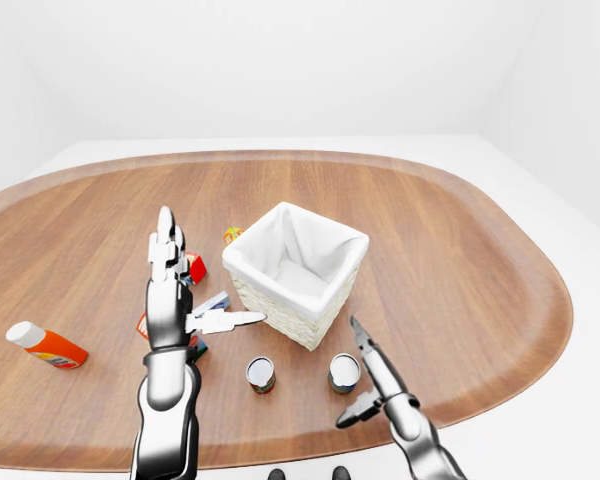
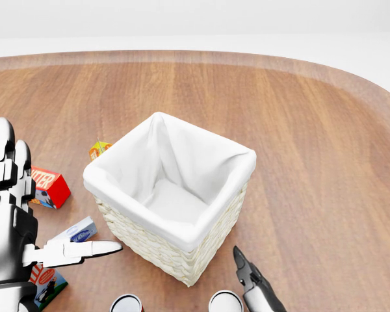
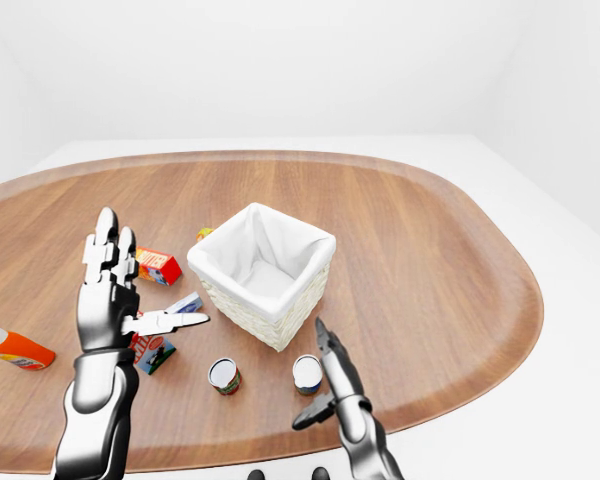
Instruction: Pick up the alphabet soup, and put it in the basket.
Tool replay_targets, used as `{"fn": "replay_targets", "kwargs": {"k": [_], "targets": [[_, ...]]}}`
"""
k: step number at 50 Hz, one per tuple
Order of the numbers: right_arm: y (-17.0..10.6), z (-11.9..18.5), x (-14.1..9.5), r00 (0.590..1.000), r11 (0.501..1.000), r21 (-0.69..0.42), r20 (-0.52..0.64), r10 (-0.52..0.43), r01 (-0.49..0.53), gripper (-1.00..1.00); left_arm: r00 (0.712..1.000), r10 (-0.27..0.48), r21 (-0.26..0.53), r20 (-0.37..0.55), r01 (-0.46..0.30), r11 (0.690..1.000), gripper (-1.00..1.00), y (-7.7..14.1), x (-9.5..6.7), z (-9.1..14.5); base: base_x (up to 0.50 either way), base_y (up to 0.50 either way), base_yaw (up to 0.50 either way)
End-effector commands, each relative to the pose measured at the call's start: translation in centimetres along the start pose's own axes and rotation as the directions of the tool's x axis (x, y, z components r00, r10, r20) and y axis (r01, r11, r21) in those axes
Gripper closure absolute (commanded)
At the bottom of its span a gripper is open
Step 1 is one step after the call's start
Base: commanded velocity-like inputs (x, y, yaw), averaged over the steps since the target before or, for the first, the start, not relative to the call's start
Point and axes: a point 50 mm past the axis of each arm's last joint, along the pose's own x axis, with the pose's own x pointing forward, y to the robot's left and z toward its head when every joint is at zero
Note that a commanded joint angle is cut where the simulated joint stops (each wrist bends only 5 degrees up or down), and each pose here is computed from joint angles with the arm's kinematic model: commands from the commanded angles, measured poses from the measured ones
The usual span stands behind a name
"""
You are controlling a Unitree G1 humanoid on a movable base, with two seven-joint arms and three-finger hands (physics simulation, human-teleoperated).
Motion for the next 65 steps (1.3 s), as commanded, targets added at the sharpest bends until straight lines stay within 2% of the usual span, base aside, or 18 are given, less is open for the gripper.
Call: {"fn": "replay_targets", "kwargs": {"k": [1,65], "targets": [[0.33,-0.31,0.16,1.0,1.0,-0.013,-0.015,0.013,-0.014,-1.0,1.0,-0.001,0.002,0.001,0.001,1.0,-1.0,-0.01,-0.05,0.03,0.0,0.0,0.0],[1.23,-1.03,0.76,0.996,0.997,-0.026,-0.057,0.068,-0.07,-1.0,1.0,-0.004,0.01,-0.012,0.004,1.0,-1.0,-0.07,-0.03,-0.3,0.0,0.0,0.0]]}}
